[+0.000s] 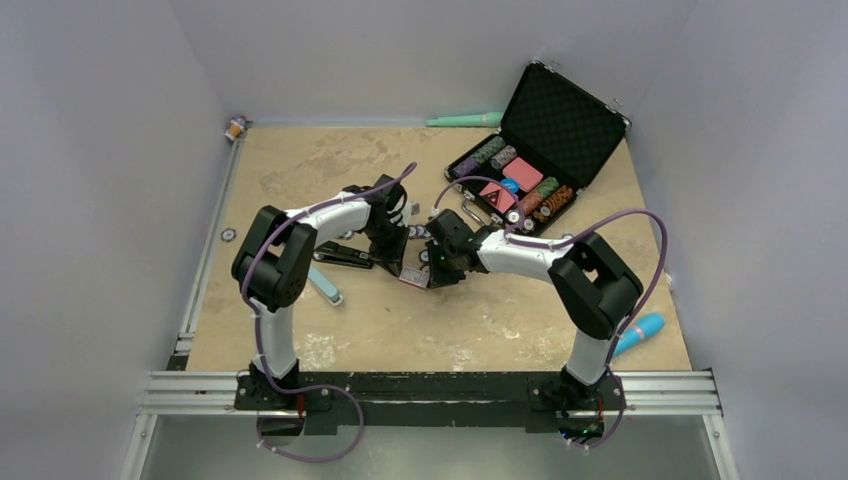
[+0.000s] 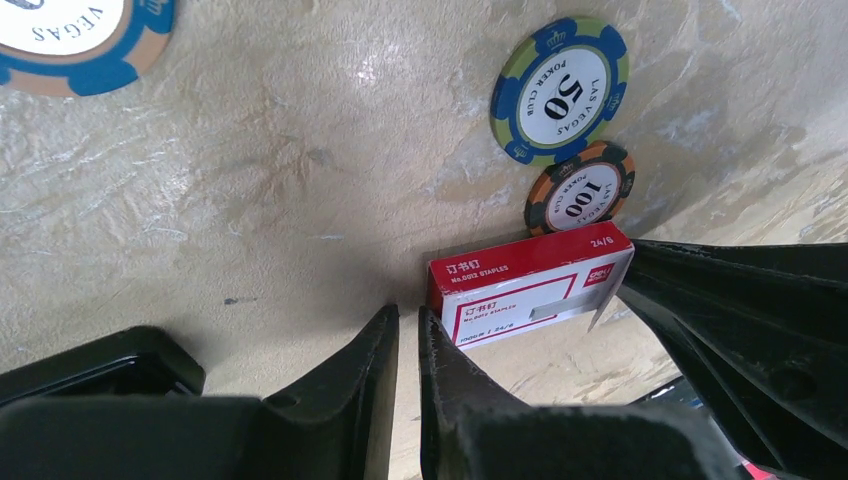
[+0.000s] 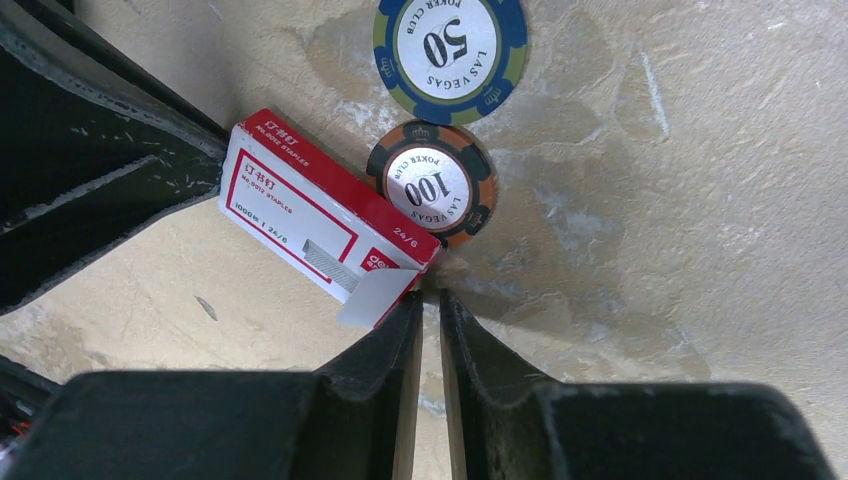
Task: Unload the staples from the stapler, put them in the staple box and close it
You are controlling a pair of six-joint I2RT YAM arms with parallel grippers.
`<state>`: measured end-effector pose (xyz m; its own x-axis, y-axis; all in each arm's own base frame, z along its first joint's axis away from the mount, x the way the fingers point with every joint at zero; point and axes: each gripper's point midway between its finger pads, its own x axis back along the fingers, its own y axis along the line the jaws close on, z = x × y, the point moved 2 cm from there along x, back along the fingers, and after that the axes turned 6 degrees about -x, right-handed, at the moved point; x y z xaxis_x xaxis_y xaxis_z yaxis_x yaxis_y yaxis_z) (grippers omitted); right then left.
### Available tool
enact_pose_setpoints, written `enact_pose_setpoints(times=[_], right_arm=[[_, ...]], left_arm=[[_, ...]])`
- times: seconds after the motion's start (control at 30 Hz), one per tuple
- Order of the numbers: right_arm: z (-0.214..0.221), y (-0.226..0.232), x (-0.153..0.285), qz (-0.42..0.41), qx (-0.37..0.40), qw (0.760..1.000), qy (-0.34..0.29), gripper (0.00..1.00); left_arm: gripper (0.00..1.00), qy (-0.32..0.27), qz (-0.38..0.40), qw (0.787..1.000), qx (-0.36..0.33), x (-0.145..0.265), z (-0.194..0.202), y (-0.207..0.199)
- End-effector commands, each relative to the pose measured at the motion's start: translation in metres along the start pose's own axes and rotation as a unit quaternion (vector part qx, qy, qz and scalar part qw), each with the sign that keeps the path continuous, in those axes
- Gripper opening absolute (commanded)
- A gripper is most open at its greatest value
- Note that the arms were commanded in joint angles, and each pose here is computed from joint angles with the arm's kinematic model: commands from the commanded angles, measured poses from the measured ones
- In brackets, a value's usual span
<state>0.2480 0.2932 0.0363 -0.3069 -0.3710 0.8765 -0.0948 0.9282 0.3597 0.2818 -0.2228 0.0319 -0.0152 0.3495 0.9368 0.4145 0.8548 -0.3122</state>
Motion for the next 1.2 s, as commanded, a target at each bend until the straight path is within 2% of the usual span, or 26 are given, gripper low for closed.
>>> enact_pose_setpoints(times=[0.0, 0.43, 0.67, 0.87, 1.17], right_arm=[[-0.008, 0.008, -0.004, -0.010, 0.011, 1.000, -0.004, 0.18], [-0.005, 0.005, -0.001, -0.005, 0.010, 1.000, 0.002, 0.18], [-0.009, 0.004, 0.021, -0.005, 0.015, 1.000, -0.016, 0.19], [-0.016, 0.007, 0.040, -0.007, 0.014, 0.999, -0.036, 0.21], [-0.023, 0.018, 0.065, -0.028, 0.011, 0.998, -0.051, 0.22]], left_arm=[[0.18, 0.028, -0.009, 0.999, -0.015, -0.038, 0.013, 0.005], [0.18, 0.032, -0.019, 0.999, -0.009, -0.034, 0.017, 0.007], [0.21, 0.021, -0.037, 0.999, 0.016, -0.011, 0.024, 0.005], [0.21, 0.016, 0.005, 0.999, 0.047, 0.000, 0.041, -0.012], [0.21, 0.010, 0.028, 0.998, 0.056, 0.023, 0.069, -0.022]])
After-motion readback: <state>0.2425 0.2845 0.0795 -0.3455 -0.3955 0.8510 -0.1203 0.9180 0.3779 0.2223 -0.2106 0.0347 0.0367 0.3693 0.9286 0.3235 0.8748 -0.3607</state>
